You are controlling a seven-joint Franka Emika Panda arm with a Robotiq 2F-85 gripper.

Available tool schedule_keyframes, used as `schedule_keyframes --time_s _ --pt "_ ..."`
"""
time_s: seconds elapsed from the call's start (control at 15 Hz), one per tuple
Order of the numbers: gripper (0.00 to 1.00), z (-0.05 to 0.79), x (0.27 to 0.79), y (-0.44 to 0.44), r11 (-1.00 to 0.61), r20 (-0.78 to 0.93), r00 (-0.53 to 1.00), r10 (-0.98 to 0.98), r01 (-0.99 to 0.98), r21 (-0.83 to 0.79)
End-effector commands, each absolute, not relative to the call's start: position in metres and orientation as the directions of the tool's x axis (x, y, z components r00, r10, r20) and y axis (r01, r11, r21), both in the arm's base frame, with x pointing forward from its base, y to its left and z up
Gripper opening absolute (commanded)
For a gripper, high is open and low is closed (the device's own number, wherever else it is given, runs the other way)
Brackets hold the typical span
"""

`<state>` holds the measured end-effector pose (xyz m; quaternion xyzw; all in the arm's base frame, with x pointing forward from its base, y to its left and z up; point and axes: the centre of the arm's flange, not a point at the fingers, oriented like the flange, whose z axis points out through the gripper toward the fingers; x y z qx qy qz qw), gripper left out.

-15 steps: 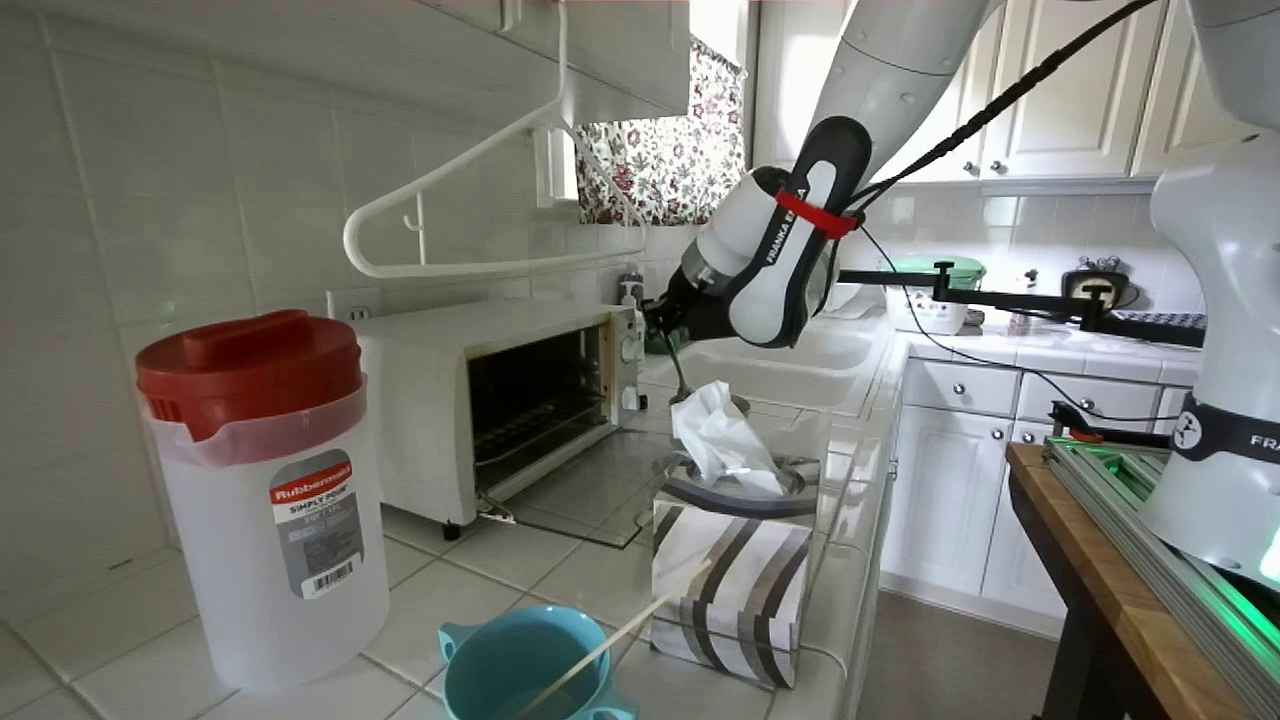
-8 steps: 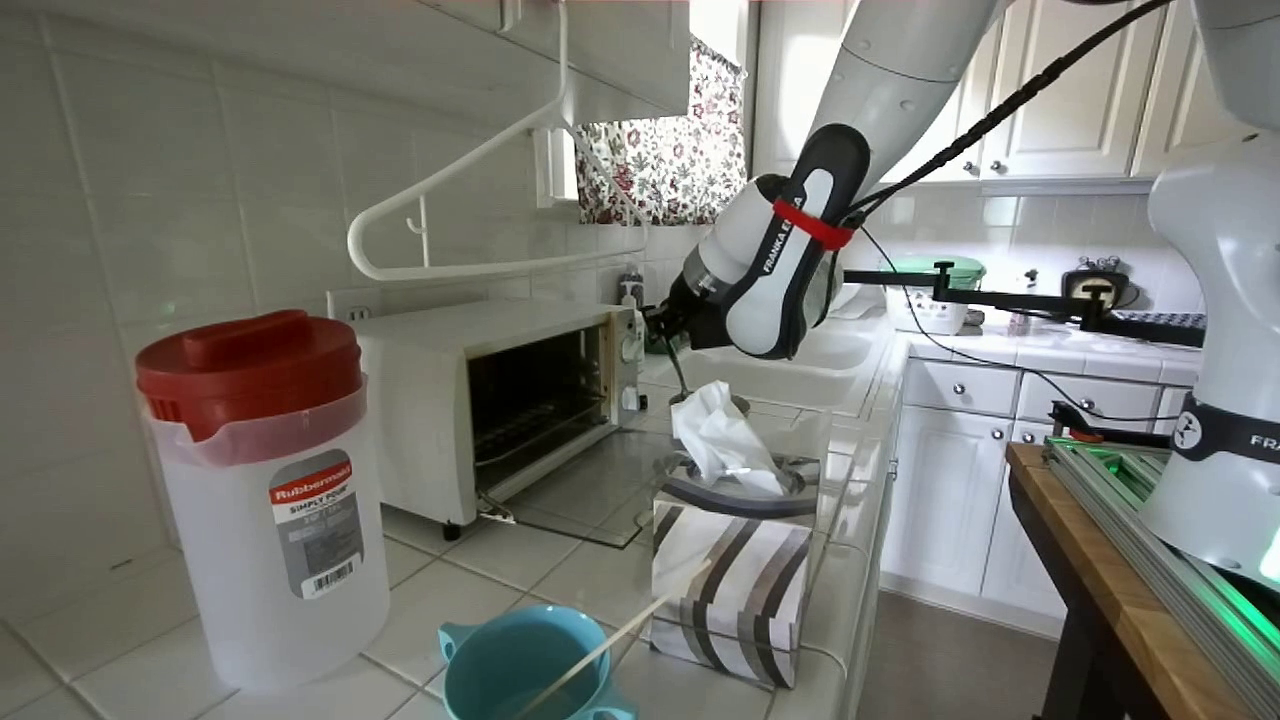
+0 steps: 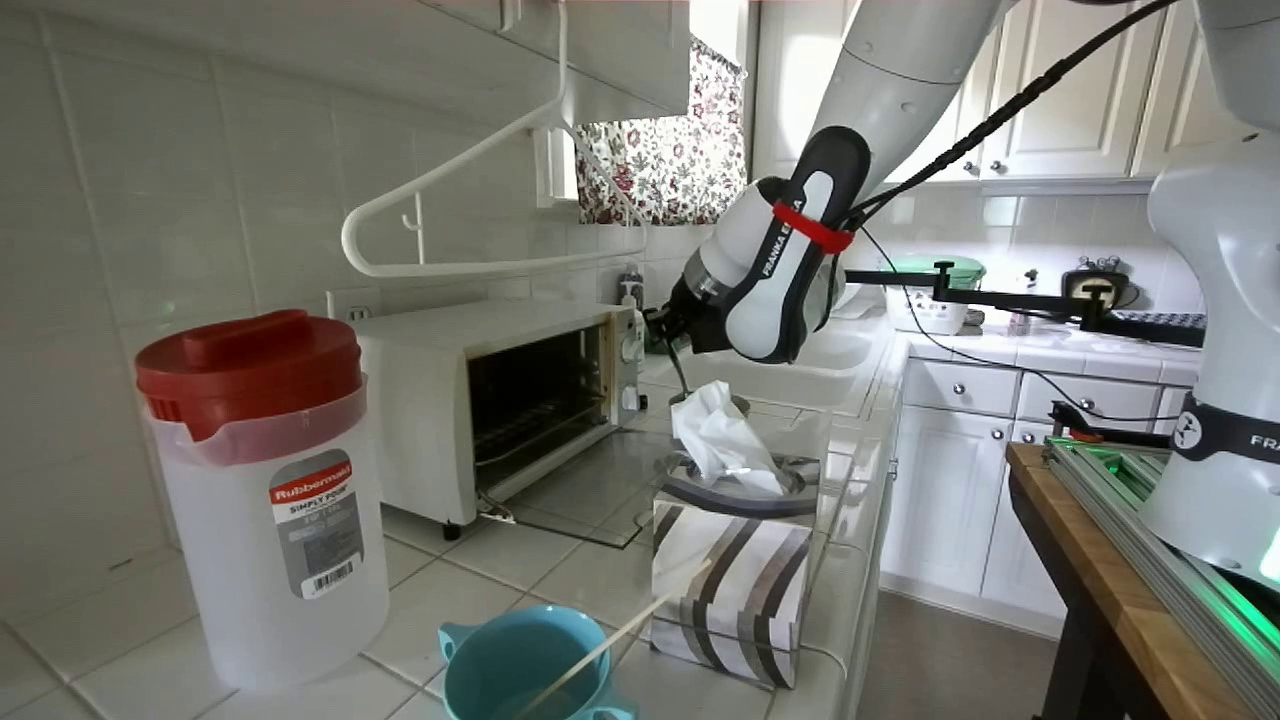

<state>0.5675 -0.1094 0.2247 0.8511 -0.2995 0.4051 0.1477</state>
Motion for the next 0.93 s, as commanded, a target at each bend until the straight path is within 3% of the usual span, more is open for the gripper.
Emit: schedule_keyframes --time_s 0.0,0.87 --pt "0.05 0.223 0.556 -0.109 -0.784 0.815 0.462 -0.349 -0.620 0.016" --pt "0.05 0.209 0.546 -0.111 -0.765 0.782 0.489 -0.386 -0.644 0.025"
